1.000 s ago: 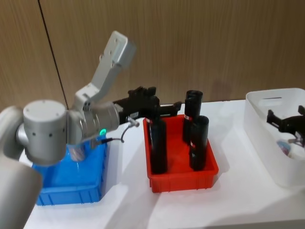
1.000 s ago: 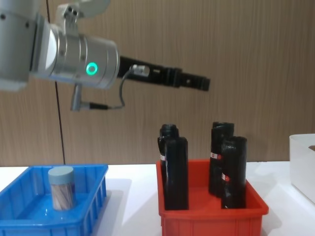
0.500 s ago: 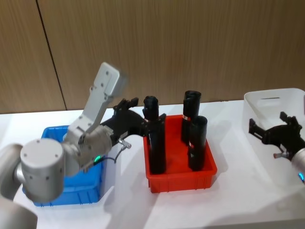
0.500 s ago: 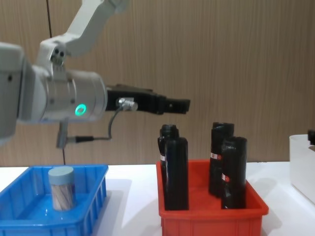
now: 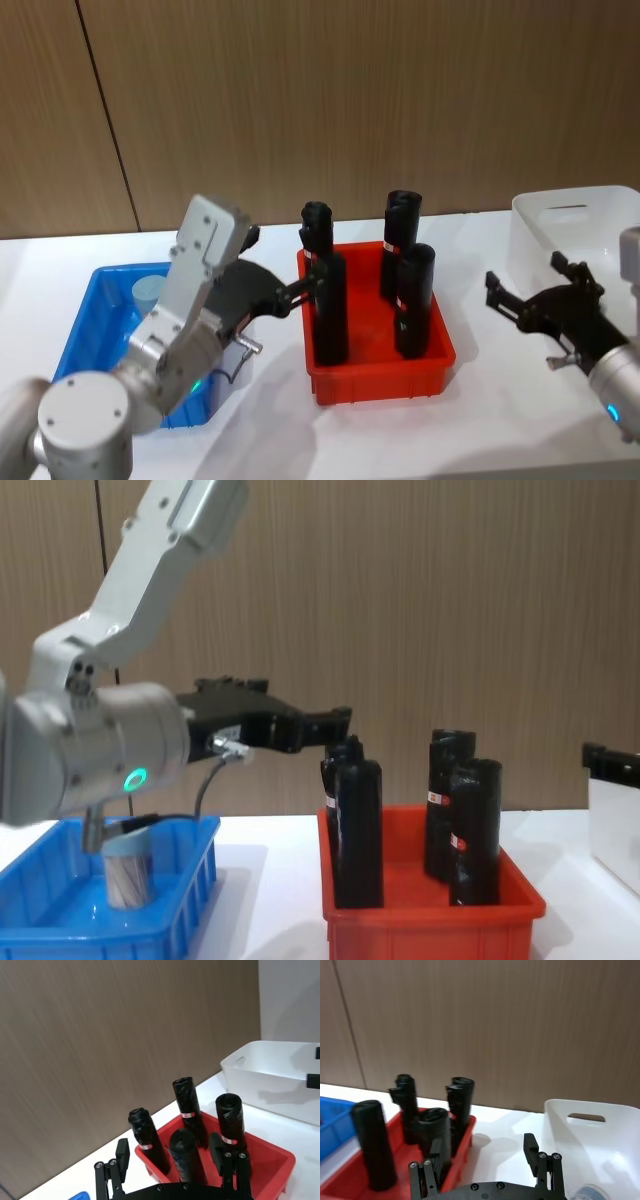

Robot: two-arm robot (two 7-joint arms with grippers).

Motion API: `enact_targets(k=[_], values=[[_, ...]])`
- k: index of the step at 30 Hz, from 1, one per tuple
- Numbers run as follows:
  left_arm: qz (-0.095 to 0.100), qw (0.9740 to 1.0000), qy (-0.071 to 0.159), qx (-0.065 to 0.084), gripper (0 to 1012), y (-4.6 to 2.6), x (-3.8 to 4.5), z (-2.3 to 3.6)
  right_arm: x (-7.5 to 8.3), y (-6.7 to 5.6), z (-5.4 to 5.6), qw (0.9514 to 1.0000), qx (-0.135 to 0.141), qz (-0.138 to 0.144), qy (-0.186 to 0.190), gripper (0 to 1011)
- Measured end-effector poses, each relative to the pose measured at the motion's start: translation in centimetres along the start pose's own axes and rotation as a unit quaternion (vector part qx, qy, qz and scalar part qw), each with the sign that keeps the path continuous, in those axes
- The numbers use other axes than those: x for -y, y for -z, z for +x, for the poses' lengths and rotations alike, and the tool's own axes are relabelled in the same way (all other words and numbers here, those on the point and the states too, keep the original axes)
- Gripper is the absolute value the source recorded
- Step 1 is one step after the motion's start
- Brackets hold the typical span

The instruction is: Pick the cotton swabs from the blue box and place them into the white box.

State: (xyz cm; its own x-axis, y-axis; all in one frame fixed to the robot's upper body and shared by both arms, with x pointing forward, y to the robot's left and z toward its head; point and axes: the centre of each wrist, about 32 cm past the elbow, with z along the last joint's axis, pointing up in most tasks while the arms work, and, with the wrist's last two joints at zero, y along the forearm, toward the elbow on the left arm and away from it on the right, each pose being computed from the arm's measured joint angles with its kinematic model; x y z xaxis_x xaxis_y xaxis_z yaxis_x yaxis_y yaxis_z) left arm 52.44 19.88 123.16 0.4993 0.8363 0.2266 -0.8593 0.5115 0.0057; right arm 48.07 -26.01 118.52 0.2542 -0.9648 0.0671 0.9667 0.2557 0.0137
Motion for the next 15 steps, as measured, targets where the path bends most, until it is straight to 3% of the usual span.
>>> enact_targets(k=[10, 15], values=[[-0.026, 0.9988, -0.041, 0.009, 1000, 1.81, -2.11, -1.76, 2.3, -0.4, -2.5, 0.9992, -0.010, 0.020, -0.032, 1001], [-0.033, 0.9982, -0.049, 0.011, 1000, 2.16, -2.61, -2.17, 2.9, -0.6, -3.0, 0.9988, -0.013, 0.025, -0.039, 1001]])
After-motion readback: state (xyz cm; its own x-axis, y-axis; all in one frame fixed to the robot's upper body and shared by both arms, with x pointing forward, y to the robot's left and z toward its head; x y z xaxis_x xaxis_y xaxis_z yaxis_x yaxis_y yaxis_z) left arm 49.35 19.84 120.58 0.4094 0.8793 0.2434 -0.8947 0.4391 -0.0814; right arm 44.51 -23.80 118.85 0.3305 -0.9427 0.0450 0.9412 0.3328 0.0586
